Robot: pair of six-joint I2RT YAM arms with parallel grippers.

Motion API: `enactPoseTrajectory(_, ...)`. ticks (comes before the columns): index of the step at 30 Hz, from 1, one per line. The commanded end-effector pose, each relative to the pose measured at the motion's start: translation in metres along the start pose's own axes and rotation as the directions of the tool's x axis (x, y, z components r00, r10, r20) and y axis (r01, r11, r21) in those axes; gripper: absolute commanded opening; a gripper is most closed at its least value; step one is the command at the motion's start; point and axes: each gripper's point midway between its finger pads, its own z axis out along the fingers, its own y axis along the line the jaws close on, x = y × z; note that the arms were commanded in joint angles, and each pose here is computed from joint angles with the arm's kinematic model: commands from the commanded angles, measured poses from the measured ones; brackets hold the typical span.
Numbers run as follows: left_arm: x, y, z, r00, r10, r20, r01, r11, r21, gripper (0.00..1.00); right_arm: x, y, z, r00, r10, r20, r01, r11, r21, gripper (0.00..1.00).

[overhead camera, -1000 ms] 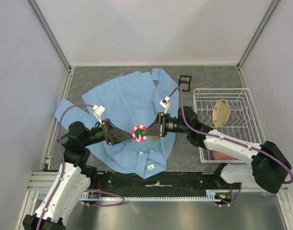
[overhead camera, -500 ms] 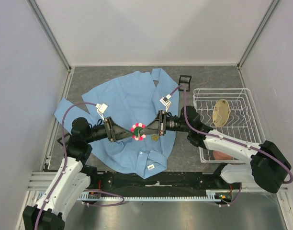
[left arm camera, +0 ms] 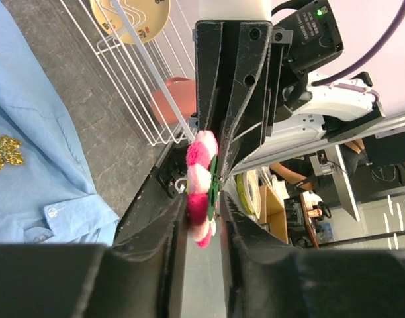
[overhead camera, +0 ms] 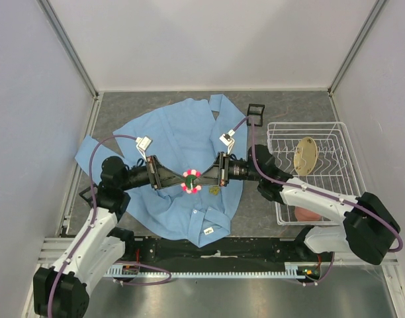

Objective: Remove the brooch from the garment
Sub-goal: Close the brooch, then place the brooch in the brooch box.

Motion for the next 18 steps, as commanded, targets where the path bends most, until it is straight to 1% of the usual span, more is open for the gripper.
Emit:
enactPoseTrajectory(1,-0.009,-0.002,0.001,1.0,0.002,0.023,-0.001,1.0,-0.021,0.39,-0.024,-0.002,-0.001,0.982,-0.184,0.047,0.178,0.978,0.107,0.0)
enactPoseTrajectory(2,-0.01,0.003,0.001,0.999,-0.01,0.034,0.012,0.999,-0.053,0.49,-0.031,-0.016,-0.006,0.981,-0.193,0.03,0.18,0.954,0.238,0.0)
enactPoseTrajectory(3,-0.006,0.016,-0.002,0.996,-0.075,0.038,0.079,0.989,-0.125,0.52,-0.043,-0.031,-0.013,0.947,-0.321,0.004,0.301,0.892,0.338,0.0)
enactPoseTrajectory(4,-0.014,0.03,-0.003,0.995,-0.04,0.09,0.058,0.978,-0.202,0.54,-0.053,-0.045,-0.02,0.933,-0.359,-0.014,0.328,0.838,0.437,0.0)
enactPoseTrajectory(5,-0.015,0.037,-0.006,0.994,-0.036,0.107,0.062,0.967,-0.249,0.64,-0.082,-0.059,-0.037,0.908,-0.42,0.01,0.326,0.719,0.615,0.0)
enactPoseTrajectory(6,-0.014,0.046,-0.01,0.993,-0.042,0.11,0.075,0.947,-0.311,0.64,-0.097,-0.076,-0.047,0.885,-0.466,-0.018,0.343,0.623,0.703,0.0)
enactPoseTrajectory(7,-0.024,0.058,-0.014,0.986,-0.022,0.163,0.084,0.921,-0.381,0.65,-0.113,-0.091,-0.066,0.85,-0.522,-0.065,0.358,0.482,0.8,0.0)
enactPoseTrajectory(8,-0.028,0.066,-0.015,0.983,-0.027,0.179,0.102,0.901,-0.422,0.65,-0.143,-0.104,-0.083,0.807,-0.585,-0.083,0.322,0.317,0.892,0.0)
enactPoseTrajectory(9,-0.037,0.064,-0.015,0.981,0.001,0.196,0.085,0.898,-0.432,0.67,-0.157,-0.112,-0.095,0.78,-0.614,-0.122,0.304,0.203,0.931,0.0)
enactPoseTrajectory(10,-0.043,0.064,-0.014,0.978,0.021,0.207,0.073,0.897,-0.437,0.7,-0.169,-0.12,-0.104,0.743,-0.632,-0.221,0.341,0.073,0.937,0.0)
enactPoseTrajectory(11,-0.045,0.069,-0.011,0.98,0.011,0.2,0.08,0.893,-0.442,0.75,-0.186,-0.139,-0.113,0.728,-0.619,-0.295,0.31,-0.086,0.947,0.0)
enactPoseTrajectory(12,-0.052,0.064,-0.008,0.98,0.032,0.194,0.057,0.898,-0.437,0.75,-0.197,-0.146,-0.12,0.72,-0.606,-0.339,0.299,-0.17,0.939,0.0)
enactPoseTrajectory(13,-0.054,0.064,-0.006,0.982,0.038,0.184,0.048,0.896,-0.441,0.75,-0.207,-0.15,-0.122,0.702,-0.594,-0.393,0.321,-0.228,0.919,0.0)
enactPoseTrajectory(14,-0.053,0.06,-0.002,0.985,0.05,0.165,0.027,0.901,-0.432,0.75,-0.221,-0.151,-0.118,0.686,-0.605,-0.403,0.325,-0.241,0.914,0.0)
enactPoseTrajectory(15,-0.055,0.056,0.002,0.986,0.072,0.148,-0.002,0.903,-0.429,0.75,-0.227,-0.167,-0.118,0.683,-0.585,-0.437,0.344,-0.27,0.9,0.0)
enactPoseTrajectory(16,-0.055,0.055,0.003,0.987,0.078,0.138,-0.011,0.902,-0.431,0.75,-0.235,-0.172,-0.118,0.671,-0.588,-0.451,0.34,-0.296,0.893,0.0)
enactPoseTrajectory(17,-0.052,0.05,0.007,0.989,0.09,0.12,-0.031,0.906,-0.423,0.75,-0.24,-0.187,-0.116,0.657,-0.544,-0.522,0.384,-0.354,0.853,0.0)
enactPoseTrajectory(18,-0.053,0.048,0.009,0.988,0.11,0.107,-0.055,0.904,-0.423,0.75,-0.245,-0.194,-0.12,0.655,-0.519,-0.549,0.389,-0.391,0.834,0.0)
